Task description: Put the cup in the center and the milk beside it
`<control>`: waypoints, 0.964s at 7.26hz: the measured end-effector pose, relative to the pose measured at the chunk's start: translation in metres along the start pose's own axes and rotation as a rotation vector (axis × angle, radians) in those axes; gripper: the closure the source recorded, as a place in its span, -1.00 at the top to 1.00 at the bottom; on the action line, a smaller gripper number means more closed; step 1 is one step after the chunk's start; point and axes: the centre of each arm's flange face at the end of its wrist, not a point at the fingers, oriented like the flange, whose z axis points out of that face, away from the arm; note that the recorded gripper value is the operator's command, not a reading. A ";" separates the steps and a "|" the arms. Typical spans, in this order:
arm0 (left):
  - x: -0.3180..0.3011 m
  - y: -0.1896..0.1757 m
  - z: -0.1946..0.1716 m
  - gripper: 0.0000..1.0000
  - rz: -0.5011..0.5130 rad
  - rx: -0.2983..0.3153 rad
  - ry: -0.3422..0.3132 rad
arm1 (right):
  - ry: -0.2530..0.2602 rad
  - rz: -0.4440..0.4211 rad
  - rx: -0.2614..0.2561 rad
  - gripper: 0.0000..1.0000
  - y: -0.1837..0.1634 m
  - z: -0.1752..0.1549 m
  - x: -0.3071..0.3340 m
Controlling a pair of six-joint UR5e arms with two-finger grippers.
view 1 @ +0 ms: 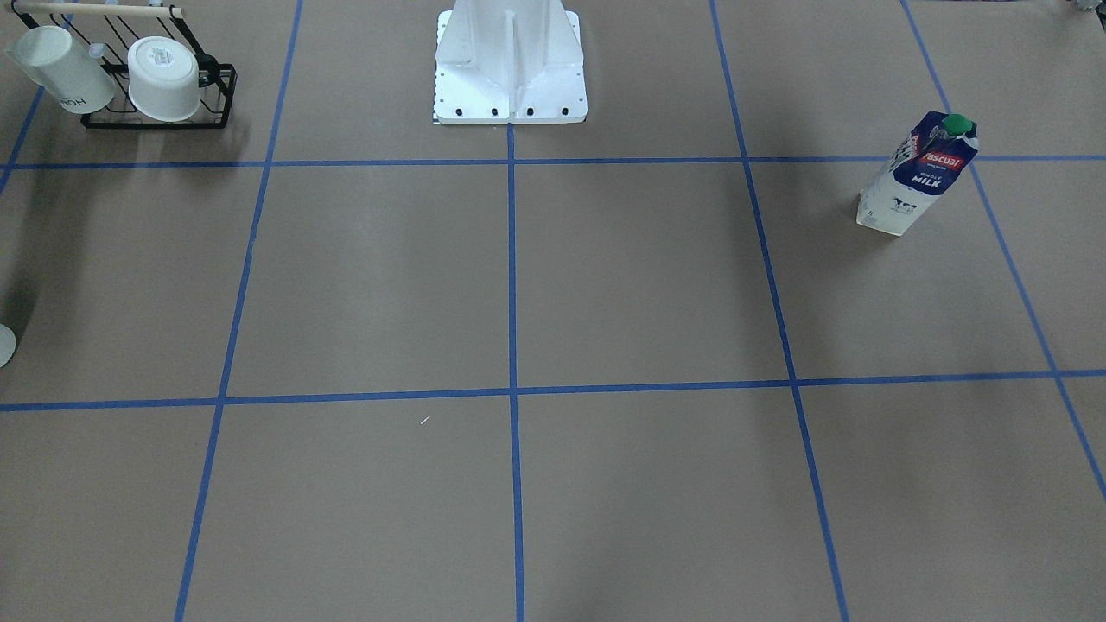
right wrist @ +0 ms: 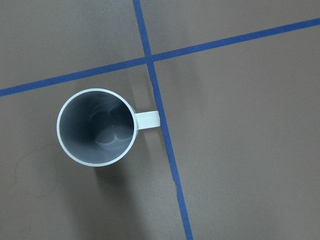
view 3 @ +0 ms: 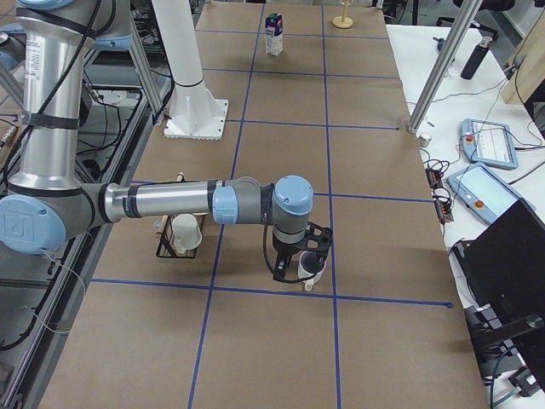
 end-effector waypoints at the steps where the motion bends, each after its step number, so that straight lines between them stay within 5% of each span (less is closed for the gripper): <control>1: 0.000 0.000 0.000 0.96 0.001 0.001 0.000 | -0.003 -0.001 0.000 1.00 0.000 -0.001 -0.001; 7: 0.004 -0.002 -0.005 0.96 0.007 0.010 0.000 | -0.011 -0.002 -0.001 1.00 -0.002 -0.002 -0.004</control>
